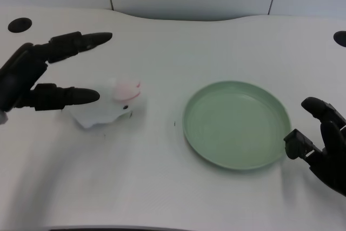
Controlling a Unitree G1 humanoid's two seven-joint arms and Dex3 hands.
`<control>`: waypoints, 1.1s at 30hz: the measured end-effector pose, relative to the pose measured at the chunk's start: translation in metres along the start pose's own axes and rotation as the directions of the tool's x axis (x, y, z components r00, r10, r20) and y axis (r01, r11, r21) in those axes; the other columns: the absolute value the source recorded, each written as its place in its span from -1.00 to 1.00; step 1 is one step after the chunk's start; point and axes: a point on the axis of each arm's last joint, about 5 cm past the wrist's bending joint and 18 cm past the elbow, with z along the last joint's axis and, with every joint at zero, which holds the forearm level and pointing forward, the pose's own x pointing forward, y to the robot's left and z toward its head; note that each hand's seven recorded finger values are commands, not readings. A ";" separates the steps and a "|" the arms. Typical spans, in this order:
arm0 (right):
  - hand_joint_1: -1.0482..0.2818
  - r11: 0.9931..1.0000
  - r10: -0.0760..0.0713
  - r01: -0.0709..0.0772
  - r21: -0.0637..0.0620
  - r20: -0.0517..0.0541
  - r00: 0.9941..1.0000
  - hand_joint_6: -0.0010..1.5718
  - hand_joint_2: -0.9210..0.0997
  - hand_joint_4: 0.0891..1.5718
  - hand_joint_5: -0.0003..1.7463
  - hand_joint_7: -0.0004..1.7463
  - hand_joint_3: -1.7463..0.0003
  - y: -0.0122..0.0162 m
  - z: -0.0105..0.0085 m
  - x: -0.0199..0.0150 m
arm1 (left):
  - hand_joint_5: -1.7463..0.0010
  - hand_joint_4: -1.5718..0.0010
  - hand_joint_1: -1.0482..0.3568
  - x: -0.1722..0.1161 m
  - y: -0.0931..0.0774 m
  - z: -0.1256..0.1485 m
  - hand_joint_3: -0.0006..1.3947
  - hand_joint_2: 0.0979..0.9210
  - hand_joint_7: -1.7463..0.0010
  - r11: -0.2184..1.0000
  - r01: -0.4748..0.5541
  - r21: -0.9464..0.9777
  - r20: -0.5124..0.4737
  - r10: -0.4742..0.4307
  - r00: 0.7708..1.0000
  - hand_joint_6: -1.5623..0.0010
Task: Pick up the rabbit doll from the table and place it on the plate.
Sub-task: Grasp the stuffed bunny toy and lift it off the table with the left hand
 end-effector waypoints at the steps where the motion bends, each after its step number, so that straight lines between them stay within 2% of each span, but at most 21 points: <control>1: -0.41 1.000 0.000 0.000 -0.001 0.000 1.000 -0.15 -1.00 -0.26 1.00 0.57 0.82 0.0001 0.0001 0.0001 | 0.99 0.71 -0.73 0.006 -0.001 0.000 -0.95 1.00 1.00 0.999 0.012 0.041 -0.018 -0.011 1.000 0.64; 4: -0.41 1.000 0.005 -0.005 0.001 -0.001 1.000 -0.18 -1.00 -0.25 1.00 0.64 0.82 0.0010 -0.0008 0.0011 | 1.00 0.77 -0.82 0.024 -0.005 0.000 -0.94 1.00 1.00 0.986 0.037 0.165 -0.047 -0.030 0.998 0.71; 8: -0.41 1.000 0.006 -0.006 0.000 0.001 1.000 -0.21 -1.00 -0.27 1.00 0.65 0.82 0.0012 -0.0006 0.0010 | 1.00 0.87 -0.97 0.043 -0.013 -0.003 -0.91 1.00 1.00 0.946 0.045 0.321 -0.106 -0.011 0.994 0.81; 12: -0.41 1.000 0.002 -0.002 0.000 0.000 1.000 -0.21 -1.00 -0.28 1.00 0.62 0.82 0.0008 -0.0012 -0.0013 | 1.00 0.94 -1.00 0.049 -0.018 -0.007 -0.80 1.00 1.00 0.919 0.063 0.390 -0.169 0.004 0.986 0.85; 14: -0.40 1.000 0.001 -0.001 0.002 0.001 1.000 -0.20 -1.00 -0.29 1.00 0.59 0.83 0.0007 -0.0015 -0.0020 | 1.00 0.95 -1.00 0.049 -0.022 -0.009 -0.78 1.00 1.00 0.920 0.079 0.385 -0.205 0.001 0.979 0.88; 18: -0.40 1.000 0.007 -0.007 0.005 0.004 1.000 -0.19 -1.00 -0.28 1.00 0.58 0.83 0.0013 -0.0008 -0.0015 | 0.98 0.93 -1.00 0.049 -0.038 -0.013 -0.77 1.00 1.00 0.931 0.116 0.347 -0.289 -0.012 0.957 0.90; 22: -0.41 1.000 0.012 -0.012 -0.004 0.011 1.000 -0.19 -1.00 -0.27 1.00 0.57 0.83 0.0024 0.0011 -0.0016 | 0.97 0.90 -1.00 0.050 -0.046 -0.014 -0.76 1.00 1.00 0.940 0.137 0.312 -0.345 -0.022 0.938 0.90; 24: -0.42 1.000 0.009 -0.009 -0.003 0.010 1.000 -0.17 -1.00 -0.27 1.00 0.56 0.83 0.0023 0.0008 -0.0024 | 0.96 0.88 -1.00 0.048 -0.048 -0.015 -0.76 1.00 1.00 0.947 0.146 0.287 -0.369 -0.031 0.929 0.90; 27: -0.43 1.000 0.004 -0.004 -0.004 0.008 1.000 -0.20 -1.00 -0.26 1.00 0.66 0.80 0.0022 0.0005 -0.0035 | 0.96 0.86 -1.00 0.044 -0.052 -0.017 -0.75 1.00 1.00 0.959 0.163 0.232 -0.402 -0.058 0.914 0.91; 28: -0.43 1.000 0.004 -0.004 -0.005 0.008 1.000 -0.22 -1.00 -0.26 1.00 0.68 0.80 0.0023 0.0005 -0.0034 | 0.93 0.79 -1.00 0.044 -0.054 -0.017 -0.78 1.00 0.99 0.965 0.164 0.207 -0.409 -0.067 0.910 0.89; 33: -0.43 1.000 0.006 -0.006 -0.008 0.006 1.000 -0.23 -1.00 -0.27 1.00 0.70 0.81 0.0026 0.0008 -0.0031 | 0.90 0.71 -1.00 0.040 -0.060 -0.018 -0.81 1.00 0.99 0.980 0.164 0.109 -0.433 -0.101 0.895 0.87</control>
